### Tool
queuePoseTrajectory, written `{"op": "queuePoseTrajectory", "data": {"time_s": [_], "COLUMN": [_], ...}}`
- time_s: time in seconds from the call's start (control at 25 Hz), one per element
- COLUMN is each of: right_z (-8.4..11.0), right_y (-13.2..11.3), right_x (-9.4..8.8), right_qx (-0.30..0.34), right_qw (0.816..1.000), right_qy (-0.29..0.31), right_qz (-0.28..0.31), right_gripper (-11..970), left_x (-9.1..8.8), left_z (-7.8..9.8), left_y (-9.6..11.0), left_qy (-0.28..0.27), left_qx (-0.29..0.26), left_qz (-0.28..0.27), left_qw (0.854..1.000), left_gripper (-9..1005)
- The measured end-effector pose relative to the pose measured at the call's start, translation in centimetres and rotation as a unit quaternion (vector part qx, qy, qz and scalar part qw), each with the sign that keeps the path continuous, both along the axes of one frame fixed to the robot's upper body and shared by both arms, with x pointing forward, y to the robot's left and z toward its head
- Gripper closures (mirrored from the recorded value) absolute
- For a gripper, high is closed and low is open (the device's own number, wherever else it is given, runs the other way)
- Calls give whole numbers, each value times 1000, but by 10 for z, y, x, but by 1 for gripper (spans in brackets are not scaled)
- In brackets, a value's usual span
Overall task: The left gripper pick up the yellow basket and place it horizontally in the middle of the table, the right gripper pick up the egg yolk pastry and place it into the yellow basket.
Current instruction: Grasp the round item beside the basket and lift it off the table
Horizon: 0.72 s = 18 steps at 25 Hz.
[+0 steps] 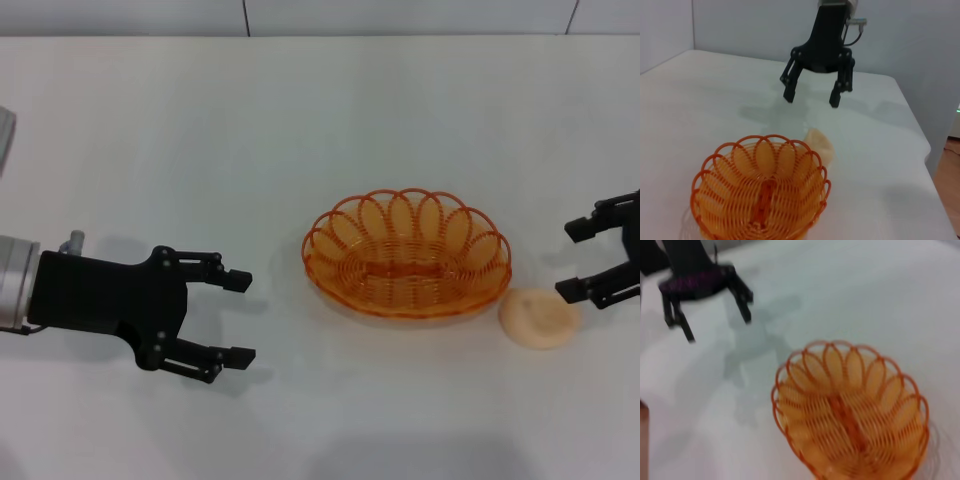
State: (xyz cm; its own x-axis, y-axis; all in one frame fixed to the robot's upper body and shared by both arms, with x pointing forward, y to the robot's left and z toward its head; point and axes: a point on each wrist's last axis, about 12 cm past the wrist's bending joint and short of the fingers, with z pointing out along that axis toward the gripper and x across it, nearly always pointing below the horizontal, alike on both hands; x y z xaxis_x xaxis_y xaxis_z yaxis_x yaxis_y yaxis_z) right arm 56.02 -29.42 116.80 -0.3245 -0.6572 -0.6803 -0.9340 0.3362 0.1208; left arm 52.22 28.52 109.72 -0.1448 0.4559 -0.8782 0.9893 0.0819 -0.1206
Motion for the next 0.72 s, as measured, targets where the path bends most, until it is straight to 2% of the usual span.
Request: {"op": "queuePoseTrajectory", "data": {"time_s": [0.36, 0.72], "right_z": [0, -7], "right_y": [29, 44], "right_x": [10, 12], "right_qx": [-100, -121], "right_qw": [994, 991], "right_qy": [35, 50], "right_qz": [8, 28], "right_gripper": [130, 138], "left_x": [2, 4], "left_z": [1, 1], "left_y": [-1, -1], "left_qy": [7, 4], "left_qx": [1, 4], "left_qz": [5, 12], "left_qw": [1000, 1000], "left_gripper": [154, 154]}}
